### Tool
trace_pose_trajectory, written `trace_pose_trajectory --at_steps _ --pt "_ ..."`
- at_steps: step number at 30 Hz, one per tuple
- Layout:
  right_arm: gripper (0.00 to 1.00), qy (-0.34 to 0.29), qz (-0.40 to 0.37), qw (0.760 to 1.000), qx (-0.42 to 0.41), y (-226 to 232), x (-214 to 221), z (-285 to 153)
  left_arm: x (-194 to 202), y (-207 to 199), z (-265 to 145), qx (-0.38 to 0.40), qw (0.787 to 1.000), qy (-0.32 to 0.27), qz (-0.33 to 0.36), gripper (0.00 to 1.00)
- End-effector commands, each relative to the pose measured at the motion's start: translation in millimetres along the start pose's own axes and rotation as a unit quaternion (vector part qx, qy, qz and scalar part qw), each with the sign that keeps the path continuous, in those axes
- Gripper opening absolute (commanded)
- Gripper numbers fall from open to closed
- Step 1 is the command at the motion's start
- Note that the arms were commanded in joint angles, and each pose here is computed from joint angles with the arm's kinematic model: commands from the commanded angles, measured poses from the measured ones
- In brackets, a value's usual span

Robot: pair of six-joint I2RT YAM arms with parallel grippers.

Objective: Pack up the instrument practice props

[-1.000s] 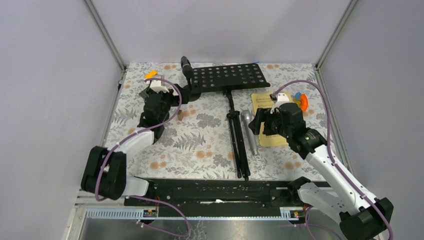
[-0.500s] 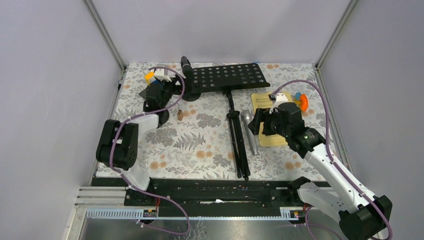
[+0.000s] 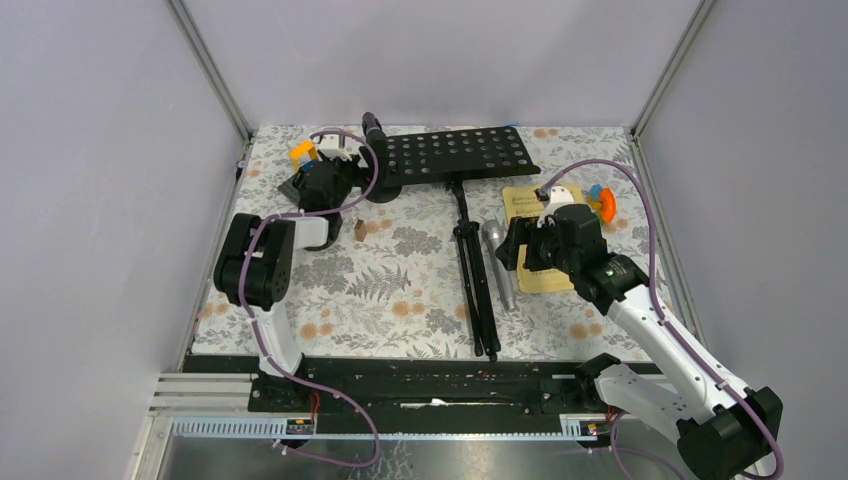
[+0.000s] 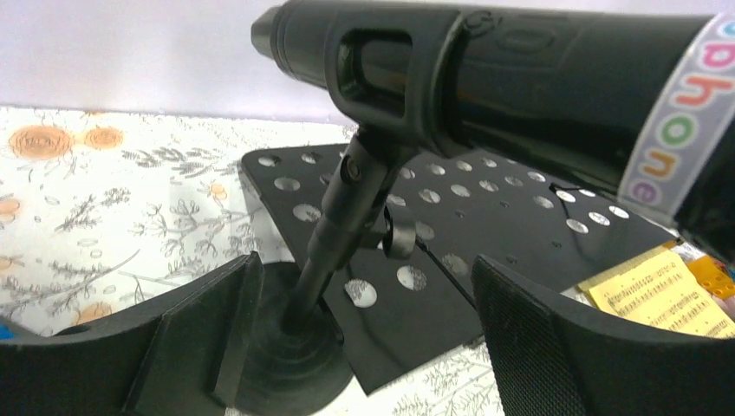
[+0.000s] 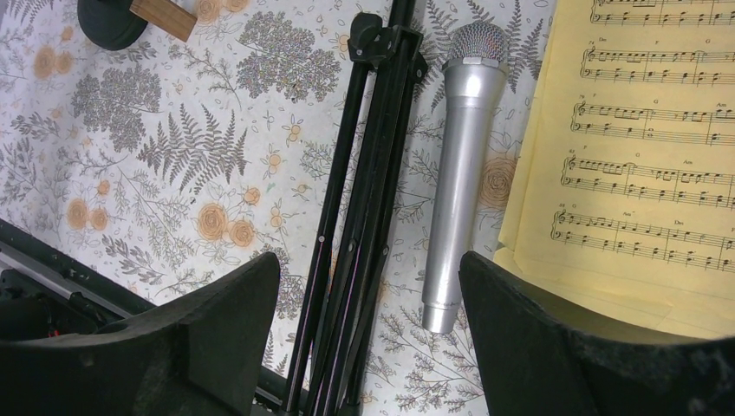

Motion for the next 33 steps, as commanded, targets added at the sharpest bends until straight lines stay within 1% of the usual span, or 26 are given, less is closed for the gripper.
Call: trace_pose_trajectory --at_steps 1,10,16,23,28,31,33 --pt "0.83 -0.011 -0.01 1.0 -0.005 1.7 -9.9 -3.0 -32.3 -13.6 19.6 0.035 0.997 -0.06 0.025 0.95" --pt "0.83 -0.014 -0.012 1.0 -0.004 1.2 -9.8 -4.5 -21.4 -6.7 36.7 0.058 0.996 -0.062 0.013 0.91" --pt "0.83 -0.009 -0.013 1.0 -0.006 1.6 -8.8 -3.5 -18.3 0.6 40.2 0.073 0.994 -0.079 0.002 0.9" --pt "0.83 -0.003 -0.017 1.0 -0.001 -0.3 -6.0 -1.9 -25.6 3.9 46.7 0.099 0.99 -0.096 -0.003 0.82" --pt "0.83 -0.001 -0.017 1.0 0.0 -0.6 -5.6 -1.8 -23.3 -0.5 53.0 0.132 0.987 -0.089 -0.001 0.77" --pt "0.83 0.003 -0.016 1.0 0.002 -1.8 -3.9 -1.0 -22.6 -4.1 53.9 0.152 0.985 -0.086 0.001 0.69" --pt "0.83 0.004 -0.016 1.0 0.003 -1.7 -3.5 -1.0 -23.0 -7.6 52.8 0.166 0.982 -0.085 0.005 0.6"
Point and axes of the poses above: each gripper's point midway between its finger pads, its own z axis out along the fingers, its own y axis along the line the jaws close on, x = y × z, the point moved 2 cm from there along -z, back along the fingers, and after that the axes turned 12 degrees about -z, right-handed, at the moved point
